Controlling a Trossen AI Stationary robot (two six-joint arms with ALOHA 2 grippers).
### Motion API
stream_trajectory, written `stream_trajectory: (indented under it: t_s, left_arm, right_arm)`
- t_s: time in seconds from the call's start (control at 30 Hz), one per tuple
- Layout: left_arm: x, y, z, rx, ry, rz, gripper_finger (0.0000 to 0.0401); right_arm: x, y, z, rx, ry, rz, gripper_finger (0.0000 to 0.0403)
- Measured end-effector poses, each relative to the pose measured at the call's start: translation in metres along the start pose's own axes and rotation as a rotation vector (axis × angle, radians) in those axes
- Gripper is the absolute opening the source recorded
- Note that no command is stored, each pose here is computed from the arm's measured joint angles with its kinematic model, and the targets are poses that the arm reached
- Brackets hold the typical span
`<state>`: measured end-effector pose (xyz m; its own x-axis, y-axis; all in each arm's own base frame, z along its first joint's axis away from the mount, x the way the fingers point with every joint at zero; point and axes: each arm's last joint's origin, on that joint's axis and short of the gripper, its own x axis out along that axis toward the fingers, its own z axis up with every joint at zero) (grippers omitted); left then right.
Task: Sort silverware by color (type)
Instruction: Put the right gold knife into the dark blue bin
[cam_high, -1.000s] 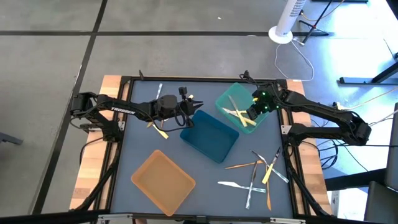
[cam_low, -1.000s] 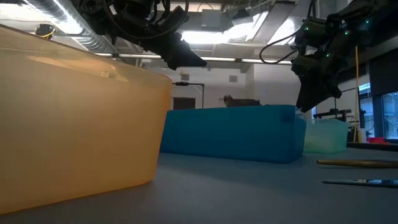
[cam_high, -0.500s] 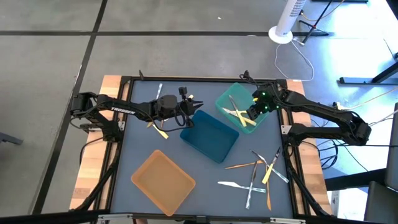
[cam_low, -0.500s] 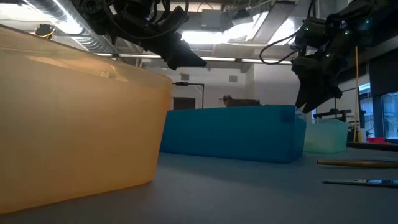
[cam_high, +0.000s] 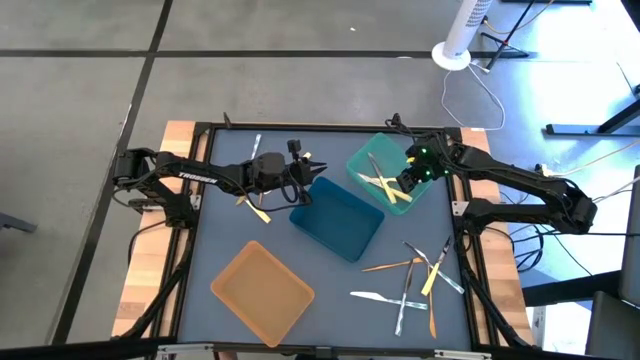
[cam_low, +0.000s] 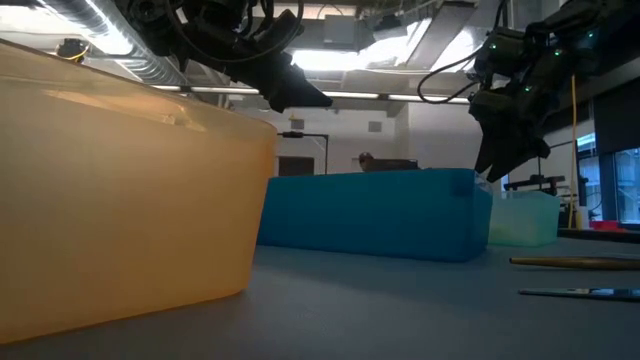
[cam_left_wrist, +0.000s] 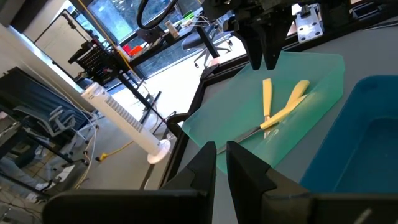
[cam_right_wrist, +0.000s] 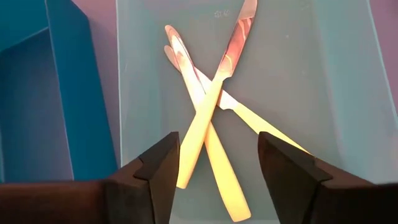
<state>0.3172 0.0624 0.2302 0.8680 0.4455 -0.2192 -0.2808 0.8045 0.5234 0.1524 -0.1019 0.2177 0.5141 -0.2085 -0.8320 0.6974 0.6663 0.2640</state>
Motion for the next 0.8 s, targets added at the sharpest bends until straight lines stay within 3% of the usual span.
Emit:
stream_trajectory:
  t_s: [0.3, 0.67, 0.8]
  left_arm:
    - [0.0, 0.0, 0.0, -0.003, -0.004, 0.006, 0.0032]
    - [0.002, 0.009, -0.004, -0.154, 0.015, 0.041, 0.0032]
    - [0.004, 0.014, -0.007, -0.22, 0.023, 0.059, 0.0051]
  right_arm:
    - [0.0, 0.0, 0.0, 0.0, -0.001, 0.0, 0.0205]
    - [0.0, 0.0, 0.0, 0.0, -0.001, 0.0, 0.0205]
    - [0.0, 0.0, 0.0, 0.0, -0.001, 0.0, 0.0205]
